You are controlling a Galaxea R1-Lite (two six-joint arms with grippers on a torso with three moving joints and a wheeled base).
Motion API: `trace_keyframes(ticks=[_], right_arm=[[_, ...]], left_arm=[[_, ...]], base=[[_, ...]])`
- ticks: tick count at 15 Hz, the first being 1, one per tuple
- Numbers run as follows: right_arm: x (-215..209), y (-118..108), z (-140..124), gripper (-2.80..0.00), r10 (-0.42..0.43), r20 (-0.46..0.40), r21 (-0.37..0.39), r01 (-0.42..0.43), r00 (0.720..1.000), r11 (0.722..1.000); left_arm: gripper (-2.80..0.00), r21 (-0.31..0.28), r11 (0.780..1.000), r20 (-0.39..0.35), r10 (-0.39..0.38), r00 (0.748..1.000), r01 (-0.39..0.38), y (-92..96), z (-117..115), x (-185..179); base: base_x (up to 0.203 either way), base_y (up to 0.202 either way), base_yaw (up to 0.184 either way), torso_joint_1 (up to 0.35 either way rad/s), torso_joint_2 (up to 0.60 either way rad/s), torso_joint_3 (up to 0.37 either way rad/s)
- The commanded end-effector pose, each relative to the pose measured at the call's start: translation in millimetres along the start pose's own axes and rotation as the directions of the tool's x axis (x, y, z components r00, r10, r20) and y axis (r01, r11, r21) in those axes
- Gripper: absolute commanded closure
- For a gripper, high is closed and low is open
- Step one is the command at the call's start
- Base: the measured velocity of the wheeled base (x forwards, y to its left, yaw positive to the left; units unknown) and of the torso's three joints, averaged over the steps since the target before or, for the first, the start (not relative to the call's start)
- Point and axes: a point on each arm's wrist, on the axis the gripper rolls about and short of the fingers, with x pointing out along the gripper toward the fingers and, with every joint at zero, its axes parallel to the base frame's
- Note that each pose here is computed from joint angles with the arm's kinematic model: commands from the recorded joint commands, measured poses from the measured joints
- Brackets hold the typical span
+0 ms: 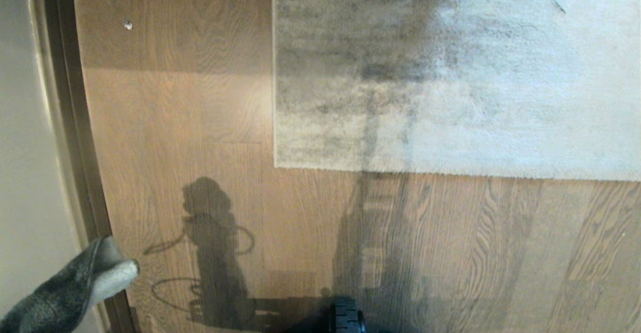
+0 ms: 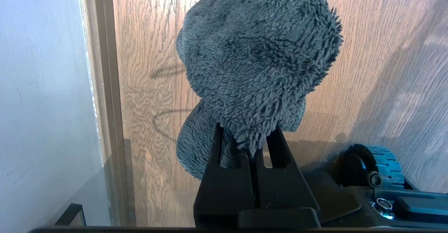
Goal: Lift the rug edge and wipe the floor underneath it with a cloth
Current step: Lift up the carpet
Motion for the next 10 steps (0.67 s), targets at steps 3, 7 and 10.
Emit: trace_keyframes(ticks=[3, 7, 10], right_arm=[[0.0, 0.0, 0.0, 0.0, 0.0, 0.0, 0.001, 0.0, 1.0, 1.0], [0.0, 0.0, 0.0, 0.0, 0.0, 0.0, 0.001, 0.0, 1.0, 1.0], [0.0, 0.0, 0.0, 0.0, 0.0, 0.0, 0.001, 0.0, 1.0, 1.0]], left_arm=[[0.0, -0.001, 1.0, -0.001, 0.0, 1.0, 0.0, 0.0, -0.1, 0.0], [0.0, -0.003, 1.0, -0.002, 0.001, 1.0, -0.001, 0.1, -0.5, 0.2], [0.0, -0.003, 1.0, -0.002, 0.001, 1.0, -0.001, 0.1, -0.5, 0.2]], base=[[0.0, 0.0, 0.0, 0.0, 0.0, 0.0], [0.0, 0.0, 0.0, 0.0, 0.0, 0.0], [0.0, 0.0, 0.0, 0.0, 0.0, 0.0]])
